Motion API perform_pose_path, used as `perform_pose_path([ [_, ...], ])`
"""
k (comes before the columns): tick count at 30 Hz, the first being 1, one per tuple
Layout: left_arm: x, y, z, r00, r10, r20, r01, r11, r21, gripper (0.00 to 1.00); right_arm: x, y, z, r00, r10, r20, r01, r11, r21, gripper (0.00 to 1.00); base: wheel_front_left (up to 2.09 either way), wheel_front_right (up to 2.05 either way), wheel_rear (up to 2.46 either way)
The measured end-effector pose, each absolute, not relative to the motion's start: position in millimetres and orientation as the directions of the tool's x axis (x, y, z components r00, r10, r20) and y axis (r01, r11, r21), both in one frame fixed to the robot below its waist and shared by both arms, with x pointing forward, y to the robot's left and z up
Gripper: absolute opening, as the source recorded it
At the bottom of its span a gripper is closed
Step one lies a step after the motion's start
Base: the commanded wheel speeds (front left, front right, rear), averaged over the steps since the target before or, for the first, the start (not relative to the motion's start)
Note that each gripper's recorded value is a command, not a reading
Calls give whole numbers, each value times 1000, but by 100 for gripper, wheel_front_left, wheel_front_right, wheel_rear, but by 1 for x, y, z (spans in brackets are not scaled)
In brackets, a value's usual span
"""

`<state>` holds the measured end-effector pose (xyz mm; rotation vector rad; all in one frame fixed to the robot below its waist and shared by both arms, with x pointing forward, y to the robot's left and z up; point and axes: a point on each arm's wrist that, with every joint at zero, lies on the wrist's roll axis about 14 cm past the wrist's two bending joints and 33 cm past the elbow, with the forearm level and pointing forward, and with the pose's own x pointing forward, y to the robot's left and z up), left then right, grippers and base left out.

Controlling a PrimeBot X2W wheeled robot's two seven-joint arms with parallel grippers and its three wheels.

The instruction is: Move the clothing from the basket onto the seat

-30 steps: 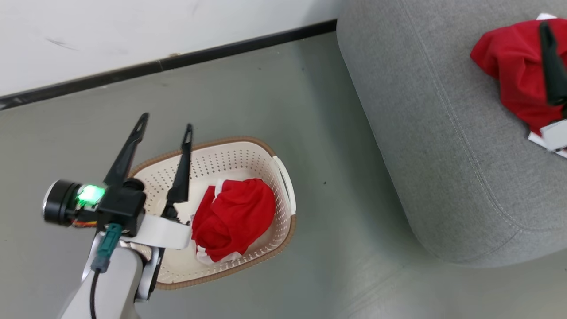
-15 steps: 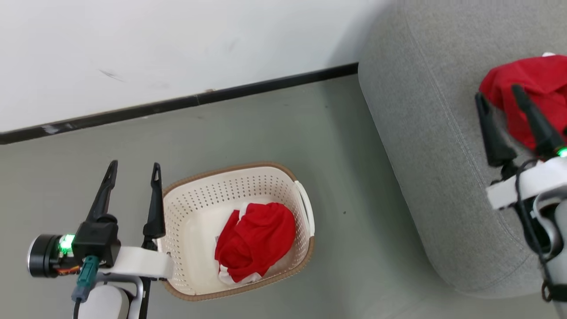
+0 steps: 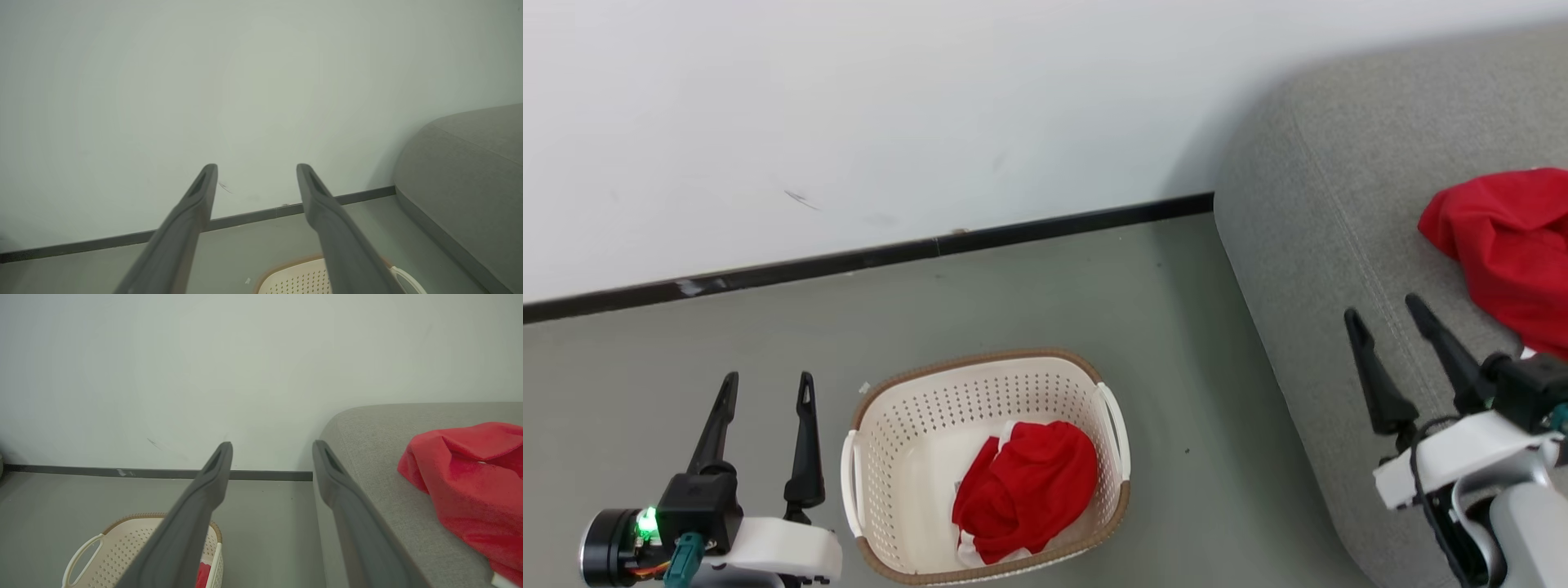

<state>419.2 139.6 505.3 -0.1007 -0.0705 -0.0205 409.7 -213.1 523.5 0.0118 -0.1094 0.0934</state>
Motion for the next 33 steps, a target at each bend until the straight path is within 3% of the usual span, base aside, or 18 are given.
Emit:
perform_pose_path([
  [17,380,153,511,997,-15,74,22,996,-88,100,360,-188,506,994,78,75,-82,996,47,100,0,0,0],
  [33,365,153,510,997,-16,72,23,995,-96,100,343,-175,511,991,96,94,-100,994,40,100,0,0,0],
])
